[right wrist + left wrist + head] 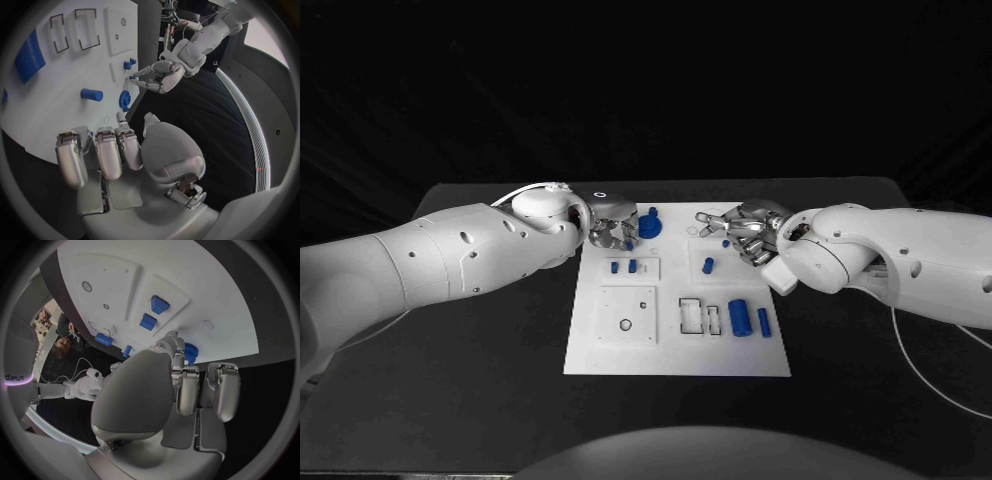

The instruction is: Assemble the parts on the task board

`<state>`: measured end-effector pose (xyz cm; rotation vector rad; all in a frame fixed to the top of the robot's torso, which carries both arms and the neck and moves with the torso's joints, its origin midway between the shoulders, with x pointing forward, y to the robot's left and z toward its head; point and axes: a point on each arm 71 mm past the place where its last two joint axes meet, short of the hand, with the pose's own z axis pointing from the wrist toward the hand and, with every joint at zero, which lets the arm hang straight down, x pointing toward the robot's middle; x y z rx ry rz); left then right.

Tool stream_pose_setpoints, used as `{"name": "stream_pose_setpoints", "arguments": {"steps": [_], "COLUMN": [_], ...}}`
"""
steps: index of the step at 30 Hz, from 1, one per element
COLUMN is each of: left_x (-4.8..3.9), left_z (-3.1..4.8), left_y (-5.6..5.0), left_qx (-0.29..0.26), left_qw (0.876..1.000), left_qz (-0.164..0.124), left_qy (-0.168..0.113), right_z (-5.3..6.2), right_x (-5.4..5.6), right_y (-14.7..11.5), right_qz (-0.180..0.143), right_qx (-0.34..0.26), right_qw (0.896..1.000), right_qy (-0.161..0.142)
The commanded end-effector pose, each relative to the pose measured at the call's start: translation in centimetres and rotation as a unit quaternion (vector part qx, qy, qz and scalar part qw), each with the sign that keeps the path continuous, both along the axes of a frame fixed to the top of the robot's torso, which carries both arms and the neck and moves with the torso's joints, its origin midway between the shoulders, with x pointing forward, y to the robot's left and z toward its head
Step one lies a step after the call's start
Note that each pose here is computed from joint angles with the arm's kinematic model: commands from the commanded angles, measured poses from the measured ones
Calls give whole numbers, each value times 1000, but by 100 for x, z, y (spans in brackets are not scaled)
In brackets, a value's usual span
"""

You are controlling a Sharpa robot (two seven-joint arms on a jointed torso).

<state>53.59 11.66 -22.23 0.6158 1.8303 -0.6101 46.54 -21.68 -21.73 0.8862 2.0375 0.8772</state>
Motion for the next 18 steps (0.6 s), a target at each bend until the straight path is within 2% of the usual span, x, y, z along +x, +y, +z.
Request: {"name": "stream_pose_setpoints", "arguments": {"steps": [1, 18], "left_x": [-16, 5], "left_z": [-23, -37], "left_y": [-26, 4], "left_qx": [12, 23], "left_qw": [1000, 1000], "left_qz": [-8, -3], "left_qy": [9, 7], "right_z": [-9, -14], "right_x": [-13, -17], "right_y": [17, 10], "right_qz": [11, 14], "right_qx": [-2, -3], "right_qw": [1000, 1000], "right_qy": [6, 10]}}
